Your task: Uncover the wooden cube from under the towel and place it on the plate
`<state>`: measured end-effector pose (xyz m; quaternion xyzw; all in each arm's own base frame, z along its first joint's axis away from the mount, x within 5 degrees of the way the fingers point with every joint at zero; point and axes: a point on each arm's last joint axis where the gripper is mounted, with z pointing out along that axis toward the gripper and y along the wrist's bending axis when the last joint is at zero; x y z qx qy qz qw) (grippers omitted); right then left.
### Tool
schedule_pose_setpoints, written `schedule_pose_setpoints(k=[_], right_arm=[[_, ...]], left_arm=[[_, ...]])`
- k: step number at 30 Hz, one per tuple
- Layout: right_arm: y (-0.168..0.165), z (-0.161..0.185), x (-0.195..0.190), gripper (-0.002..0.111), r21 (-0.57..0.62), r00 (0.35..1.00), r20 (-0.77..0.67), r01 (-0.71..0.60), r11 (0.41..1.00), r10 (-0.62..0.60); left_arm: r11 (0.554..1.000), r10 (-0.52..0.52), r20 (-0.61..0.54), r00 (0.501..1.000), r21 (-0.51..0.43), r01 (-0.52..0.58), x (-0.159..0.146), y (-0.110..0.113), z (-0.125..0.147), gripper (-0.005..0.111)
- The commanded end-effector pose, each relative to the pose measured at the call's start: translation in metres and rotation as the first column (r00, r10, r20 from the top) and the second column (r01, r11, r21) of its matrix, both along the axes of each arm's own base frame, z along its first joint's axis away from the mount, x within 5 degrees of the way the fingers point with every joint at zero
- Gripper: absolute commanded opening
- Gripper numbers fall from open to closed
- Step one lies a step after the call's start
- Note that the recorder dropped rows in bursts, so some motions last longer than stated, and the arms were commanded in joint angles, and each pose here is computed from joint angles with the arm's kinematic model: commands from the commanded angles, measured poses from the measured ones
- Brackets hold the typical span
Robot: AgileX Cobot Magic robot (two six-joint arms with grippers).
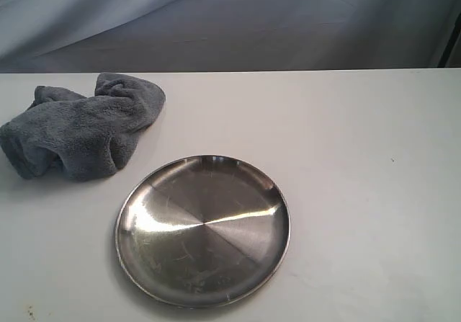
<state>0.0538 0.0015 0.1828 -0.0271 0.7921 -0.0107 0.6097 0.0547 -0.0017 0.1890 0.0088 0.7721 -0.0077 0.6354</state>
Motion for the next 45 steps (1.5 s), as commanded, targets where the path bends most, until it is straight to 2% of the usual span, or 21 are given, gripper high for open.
schedule_pose_setpoints(k=[1,13,15,18,22,24,25,29,32,34,36,39,41,45], right_arm=[[0.000,0.000,0.000,0.000,0.007,1.000,0.004,0.000,1.000,0.000],[0.000,0.000,0.000,0.000,0.007,1.000,0.004,0.000,1.000,0.000],[0.000,0.000,0.000,0.000,0.007,1.000,0.004,0.000,1.000,0.000],[0.000,0.000,0.000,0.000,0.007,1.000,0.004,0.000,1.000,0.000],[0.000,0.000,0.000,0.000,0.007,1.000,0.004,0.000,1.000,0.000],[0.000,0.000,0.000,0.000,0.007,1.000,0.004,0.000,1.000,0.000],[0.000,0.000,0.000,0.000,0.007,1.000,0.004,0.000,1.000,0.000],[0.000,0.000,0.000,0.000,0.007,1.000,0.004,0.000,1.000,0.000],[0.000,0.000,0.000,0.000,0.007,1.000,0.004,0.000,1.000,0.000],[0.000,0.000,0.000,0.000,0.007,1.000,0.004,0.000,1.000,0.000],[0.000,0.000,0.000,0.000,0.007,1.000,0.004,0.000,1.000,0.000],[0.000,0.000,0.000,0.000,0.007,1.000,0.004,0.000,1.000,0.000],[0.000,0.000,0.000,0.000,0.007,1.000,0.004,0.000,1.000,0.000],[0.000,0.000,0.000,0.000,0.007,1.000,0.004,0.000,1.000,0.000]], left_arm=[[1.000,0.002,-0.002,1.000,-0.007,-0.002,0.000,0.000,-0.001,0.001],[1.000,0.002,-0.002,1.000,-0.007,-0.002,0.000,0.000,-0.001,0.001],[0.989,-0.003,0.012,1.000,0.147,0.001,0.000,0.002,0.000,0.001],[0.966,0.000,0.021,1.000,0.259,-0.005,0.000,0.005,0.001,0.001],[0.954,0.001,0.021,1.000,0.298,-0.007,0.000,0.005,0.001,0.001],[0.929,-0.004,0.041,0.999,0.370,-0.011,0.001,0.006,0.003,0.001],[0.927,-0.008,0.058,0.998,0.374,-0.014,0.001,0.006,0.004,0.001],[0.942,-0.041,0.220,0.975,0.333,-0.036,0.002,0.002,0.019,0.001],[0.983,-0.041,0.368,0.929,0.182,-0.028,0.000,-0.001,0.033,0.001],[0.998,-0.033,0.483,0.875,0.056,0.007,-0.003,-0.002,0.044,0.001],[0.996,-0.027,0.580,0.814,-0.049,0.068,-0.007,-0.004,0.054,0.001],[0.960,-0.010,0.685,0.729,-0.196,0.198,-0.013,-0.006,0.066,0.001],[0.940,-0.010,0.740,0.673,-0.223,0.259,-0.018,-0.007,0.072,0.001],[0.931,-0.027,0.844,0.535,-0.174,0.321,-0.028,-0.009,0.083,0.001]])
